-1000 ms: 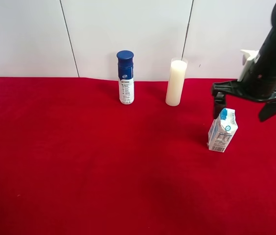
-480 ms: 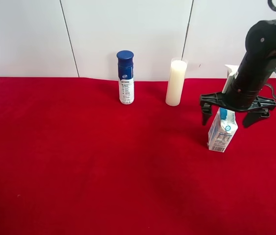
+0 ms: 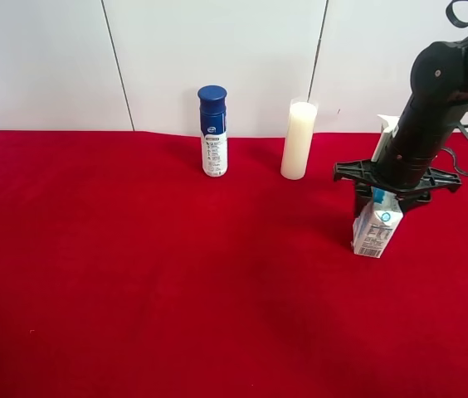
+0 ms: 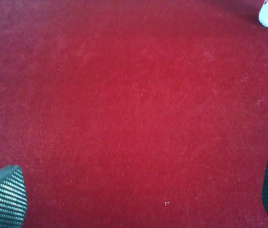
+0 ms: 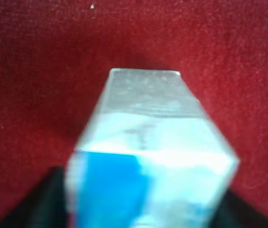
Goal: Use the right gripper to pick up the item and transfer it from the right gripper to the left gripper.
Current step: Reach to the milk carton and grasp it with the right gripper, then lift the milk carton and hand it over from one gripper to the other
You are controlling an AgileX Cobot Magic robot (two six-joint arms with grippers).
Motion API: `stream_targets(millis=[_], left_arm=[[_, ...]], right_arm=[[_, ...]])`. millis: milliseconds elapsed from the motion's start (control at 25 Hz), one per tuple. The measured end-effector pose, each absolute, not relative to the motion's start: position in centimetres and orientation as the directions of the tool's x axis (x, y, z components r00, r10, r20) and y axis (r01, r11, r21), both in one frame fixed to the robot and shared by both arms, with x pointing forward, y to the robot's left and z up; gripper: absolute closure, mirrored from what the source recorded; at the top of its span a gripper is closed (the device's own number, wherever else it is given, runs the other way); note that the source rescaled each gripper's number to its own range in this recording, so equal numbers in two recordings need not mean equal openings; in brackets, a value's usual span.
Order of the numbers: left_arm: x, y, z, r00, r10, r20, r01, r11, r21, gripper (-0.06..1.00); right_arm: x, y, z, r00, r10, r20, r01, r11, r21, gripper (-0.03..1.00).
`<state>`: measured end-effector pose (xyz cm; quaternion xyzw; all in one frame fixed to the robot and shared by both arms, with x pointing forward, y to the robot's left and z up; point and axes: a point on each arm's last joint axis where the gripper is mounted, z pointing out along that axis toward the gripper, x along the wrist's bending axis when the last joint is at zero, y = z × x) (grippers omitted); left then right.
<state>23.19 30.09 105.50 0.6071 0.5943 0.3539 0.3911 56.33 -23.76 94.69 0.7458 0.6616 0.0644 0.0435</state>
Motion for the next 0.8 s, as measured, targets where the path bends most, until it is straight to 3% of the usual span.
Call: stream_targets(millis=[40,80,520,800], left_arm=[[23.2,30.1,105.5,0.043,0.998,-0.035,0.445,0.012,0.896,-0.06],[23.2,30.1,105.5,0.043,0.998,-0.035,0.445,0.012,0.896,-0.06],[23.2,30.1,105.5,0.043,0.998,-0.035,0.445,0.012,0.896,-0.06],[23.2,30.1,105.5,0.043,0.998,-0.035,0.445,0.012,0.896,-0.06]], right_arm=[[56.3,-23.7,94.7,0.117,0.992,0.041,0.981,-0.122,0.152,0.95],[56.3,-23.7,94.7,0.123,0.991,0.049,0.980,-0.129,0.150,0.97],[56.3,-23.7,95.0,0.123,0.991,0.051,0.979,-0.130,0.157,0.97],[55.3,-23.9,97.9,0.083,0.995,0.058,0.974,-0.093,0.204,0.97]])
